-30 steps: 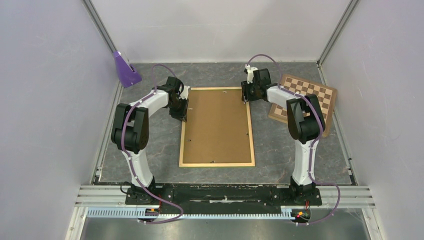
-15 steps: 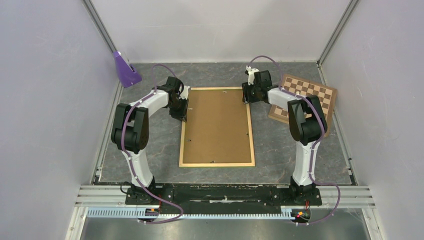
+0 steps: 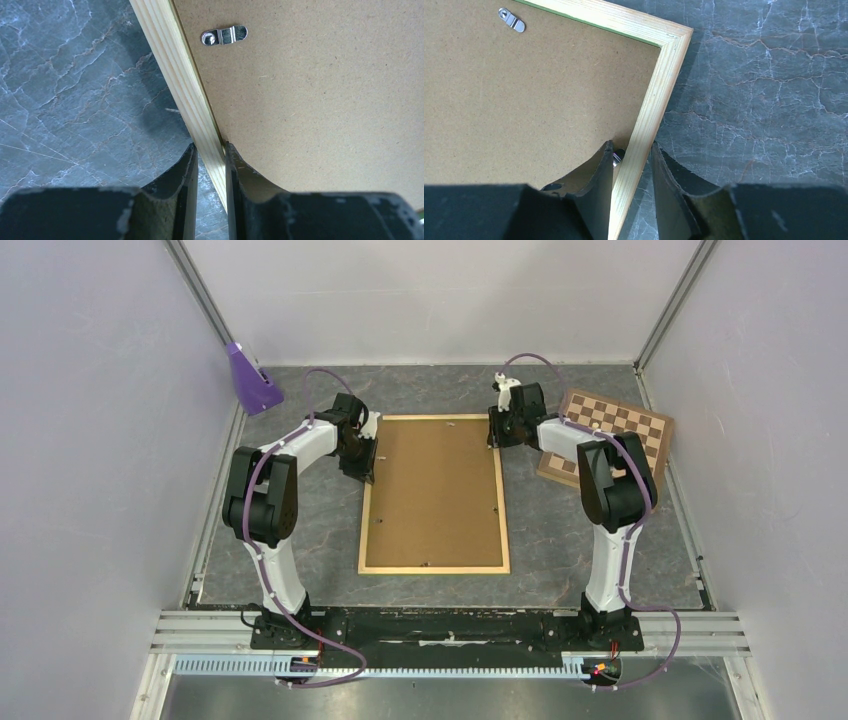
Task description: Put the photo into the frame
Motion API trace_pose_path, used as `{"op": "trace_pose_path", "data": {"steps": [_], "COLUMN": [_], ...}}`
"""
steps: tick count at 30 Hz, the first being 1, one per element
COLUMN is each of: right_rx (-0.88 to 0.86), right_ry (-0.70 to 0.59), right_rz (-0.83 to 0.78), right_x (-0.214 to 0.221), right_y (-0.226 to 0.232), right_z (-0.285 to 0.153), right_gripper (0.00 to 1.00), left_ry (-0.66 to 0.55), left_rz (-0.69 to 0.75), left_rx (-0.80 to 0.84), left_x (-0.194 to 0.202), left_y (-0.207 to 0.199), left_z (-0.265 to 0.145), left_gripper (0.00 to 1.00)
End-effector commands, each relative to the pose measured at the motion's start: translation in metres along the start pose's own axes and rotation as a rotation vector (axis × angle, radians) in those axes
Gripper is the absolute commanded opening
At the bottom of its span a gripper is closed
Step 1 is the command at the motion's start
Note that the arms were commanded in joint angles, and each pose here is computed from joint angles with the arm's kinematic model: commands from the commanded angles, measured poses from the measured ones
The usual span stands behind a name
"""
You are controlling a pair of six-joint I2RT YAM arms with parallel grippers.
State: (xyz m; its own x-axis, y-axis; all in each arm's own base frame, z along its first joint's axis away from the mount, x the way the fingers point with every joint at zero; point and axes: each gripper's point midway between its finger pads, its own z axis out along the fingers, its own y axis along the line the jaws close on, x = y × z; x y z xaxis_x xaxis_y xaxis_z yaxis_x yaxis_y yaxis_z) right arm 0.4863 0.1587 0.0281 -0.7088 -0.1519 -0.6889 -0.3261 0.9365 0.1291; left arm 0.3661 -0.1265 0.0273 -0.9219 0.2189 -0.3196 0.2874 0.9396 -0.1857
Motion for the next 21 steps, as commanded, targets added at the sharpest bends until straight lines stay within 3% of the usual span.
{"op": "trace_pose_path", "data": {"steps": [1,11,21], "right_rx": [0.019,-0.023,-0.076], "right_ry": [0.062,0.059,0.109], "right_rz": [0.007,-0.004,-0.073], "right_x": [0.02,0.014,-0.002], "right_y": [-0.008,-0.006,0.0], "right_z": [-0.01,-0.001,0.027], "right_gripper": [0.27,0.13,0.09], "left_ry": [-0.098,-0.127,-0.124], "left_rz": [0.05,-0.007,-0.051], "left_rx": [0.03,0.018,0.085], "left_x": [-0.021,-0.019,-0.014], "left_y": [-0.011,-0.011,-0.023], "left_z": [-0.019,-0.017,-0.012], "left_gripper": [0.02,0.02,0.02]}}
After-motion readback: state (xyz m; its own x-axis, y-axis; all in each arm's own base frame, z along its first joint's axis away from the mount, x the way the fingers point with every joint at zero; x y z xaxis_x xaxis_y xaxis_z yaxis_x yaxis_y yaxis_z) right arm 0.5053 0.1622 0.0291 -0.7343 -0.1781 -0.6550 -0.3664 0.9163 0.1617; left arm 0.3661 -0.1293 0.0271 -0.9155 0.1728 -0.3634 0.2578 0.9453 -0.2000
